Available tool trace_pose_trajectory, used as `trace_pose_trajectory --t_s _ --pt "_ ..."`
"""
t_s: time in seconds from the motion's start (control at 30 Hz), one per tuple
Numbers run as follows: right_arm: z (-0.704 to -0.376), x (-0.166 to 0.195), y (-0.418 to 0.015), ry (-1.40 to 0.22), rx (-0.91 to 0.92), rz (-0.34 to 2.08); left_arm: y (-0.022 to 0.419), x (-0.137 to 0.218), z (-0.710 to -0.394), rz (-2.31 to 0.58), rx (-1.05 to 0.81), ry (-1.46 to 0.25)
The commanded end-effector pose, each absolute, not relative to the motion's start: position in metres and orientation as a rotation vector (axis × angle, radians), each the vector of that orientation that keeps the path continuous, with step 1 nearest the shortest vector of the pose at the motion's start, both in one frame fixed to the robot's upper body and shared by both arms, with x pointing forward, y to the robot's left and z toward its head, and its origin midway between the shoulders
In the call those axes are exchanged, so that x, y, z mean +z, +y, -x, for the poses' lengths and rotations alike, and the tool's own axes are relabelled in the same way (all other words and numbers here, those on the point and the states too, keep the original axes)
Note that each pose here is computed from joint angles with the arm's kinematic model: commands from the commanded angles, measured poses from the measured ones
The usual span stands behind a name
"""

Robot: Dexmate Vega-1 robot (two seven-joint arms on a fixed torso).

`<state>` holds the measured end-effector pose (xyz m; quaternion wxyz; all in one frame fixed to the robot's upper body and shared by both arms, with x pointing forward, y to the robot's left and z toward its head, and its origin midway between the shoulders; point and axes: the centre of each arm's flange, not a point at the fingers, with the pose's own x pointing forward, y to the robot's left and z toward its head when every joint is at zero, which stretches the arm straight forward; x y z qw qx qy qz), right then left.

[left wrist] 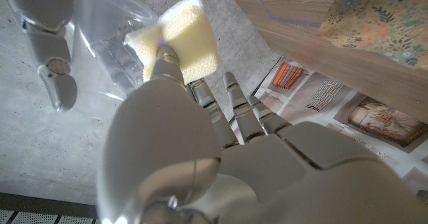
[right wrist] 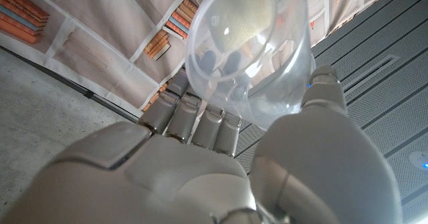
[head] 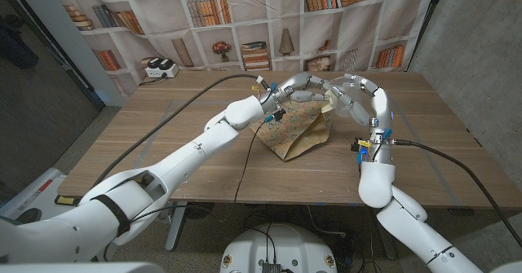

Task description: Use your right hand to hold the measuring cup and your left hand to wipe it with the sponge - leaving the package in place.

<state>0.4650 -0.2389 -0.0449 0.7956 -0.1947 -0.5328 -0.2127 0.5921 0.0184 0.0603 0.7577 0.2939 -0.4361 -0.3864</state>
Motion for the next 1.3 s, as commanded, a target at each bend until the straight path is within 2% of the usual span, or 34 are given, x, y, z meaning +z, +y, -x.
trace_pose_trajectory --t_s 0.03,0.73,1.3 --pt "-0.464 -0.037 -0.242 -1.176 -0.480 0.398 0.016 0.054 -0.598 -0.631 -0.851 -0.920" --pt "-0.476 -0.059 -0.238 -1.111 -0.462 0.383 0.011 0.078 -0.586 -0.640 -0.846 -0.999" --pt "-0.478 -0.066 -0.239 -1.093 -0.469 0.371 0.025 0.087 -0.586 -0.631 -0.800 -1.011"
